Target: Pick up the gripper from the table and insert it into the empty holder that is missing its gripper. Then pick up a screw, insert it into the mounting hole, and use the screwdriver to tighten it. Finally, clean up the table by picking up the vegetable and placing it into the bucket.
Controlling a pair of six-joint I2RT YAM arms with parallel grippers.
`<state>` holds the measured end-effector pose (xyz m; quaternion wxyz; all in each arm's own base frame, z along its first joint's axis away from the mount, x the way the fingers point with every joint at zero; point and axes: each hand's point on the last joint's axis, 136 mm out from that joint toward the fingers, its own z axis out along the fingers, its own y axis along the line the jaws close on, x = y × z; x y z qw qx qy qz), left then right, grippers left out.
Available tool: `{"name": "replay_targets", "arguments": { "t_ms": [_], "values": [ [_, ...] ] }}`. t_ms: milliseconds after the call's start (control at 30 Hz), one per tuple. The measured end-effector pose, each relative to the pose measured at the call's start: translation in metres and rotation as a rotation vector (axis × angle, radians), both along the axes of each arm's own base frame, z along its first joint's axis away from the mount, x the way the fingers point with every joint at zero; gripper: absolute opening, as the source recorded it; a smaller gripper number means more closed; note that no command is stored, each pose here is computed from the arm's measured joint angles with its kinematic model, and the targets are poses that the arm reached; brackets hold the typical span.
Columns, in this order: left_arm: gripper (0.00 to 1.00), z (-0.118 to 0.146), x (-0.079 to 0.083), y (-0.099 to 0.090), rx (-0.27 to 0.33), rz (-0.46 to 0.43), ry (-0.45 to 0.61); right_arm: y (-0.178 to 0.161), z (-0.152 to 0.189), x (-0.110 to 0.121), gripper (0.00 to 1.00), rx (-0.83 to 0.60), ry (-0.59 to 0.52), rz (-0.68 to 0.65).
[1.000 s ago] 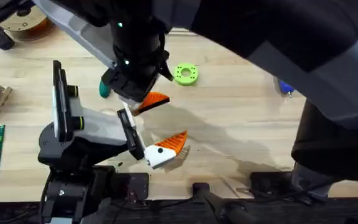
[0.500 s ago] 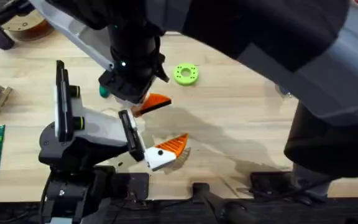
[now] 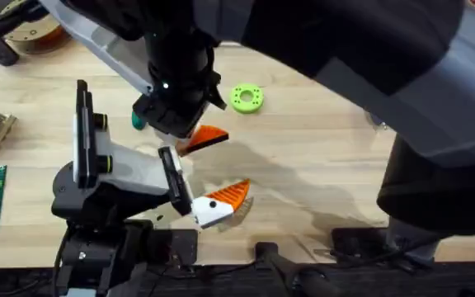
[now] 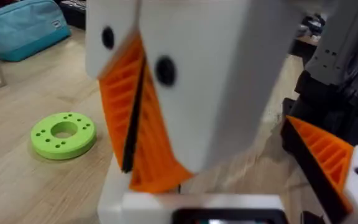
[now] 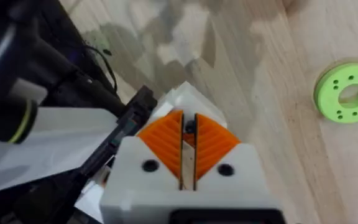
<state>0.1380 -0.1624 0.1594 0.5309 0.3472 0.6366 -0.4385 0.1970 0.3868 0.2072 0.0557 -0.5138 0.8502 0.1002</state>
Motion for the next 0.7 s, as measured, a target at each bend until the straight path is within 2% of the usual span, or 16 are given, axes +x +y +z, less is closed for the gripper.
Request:
{"name": "replay_targets", "arguments": {
  "t_ms": [100, 133, 167, 300, 567, 600, 700],
  "values": [
    [0.985, 0.000, 0.000, 0.000, 0.000, 0.003, 0.000, -0.001, 0.000, -0.002, 0.129, -0.005, 0.008, 0.000],
    [0.986, 0.000, 0.001, 0.000, 0.001, 0.007, 0.000, -0.004, -0.001, 0.000, 0.280, -0.015, 0.003, 0.000],
    [0.986, 0.000, 0.001, 0.001, 0.001, 0.008, 0.000, -0.005, -0.001, 0.001, 0.334, -0.020, -0.003, -0.002],
    [0.985, 0.000, 0.002, 0.001, 0.001, 0.009, -0.002, -0.008, 0.000, 0.007, 0.478, -0.031, -0.031, -0.012],
    [0.986, 0.000, 0.002, 0.001, 0.007, 0.012, -0.017, -0.004, 0.021, 0.017, 0.560, 0.027, -0.072, -0.027],
    [0.986, 0.000, 0.002, 0.001, 0.007, 0.012, -0.017, -0.006, 0.032, 0.027, 0.568, 0.058, -0.091, -0.051],
    [0.986, 0.000, 0.002, 0.001, 0.007, 0.012, -0.017, -0.012, 0.039, 0.040, 0.570, 0.077, -0.105, -0.084]
  ]
}}
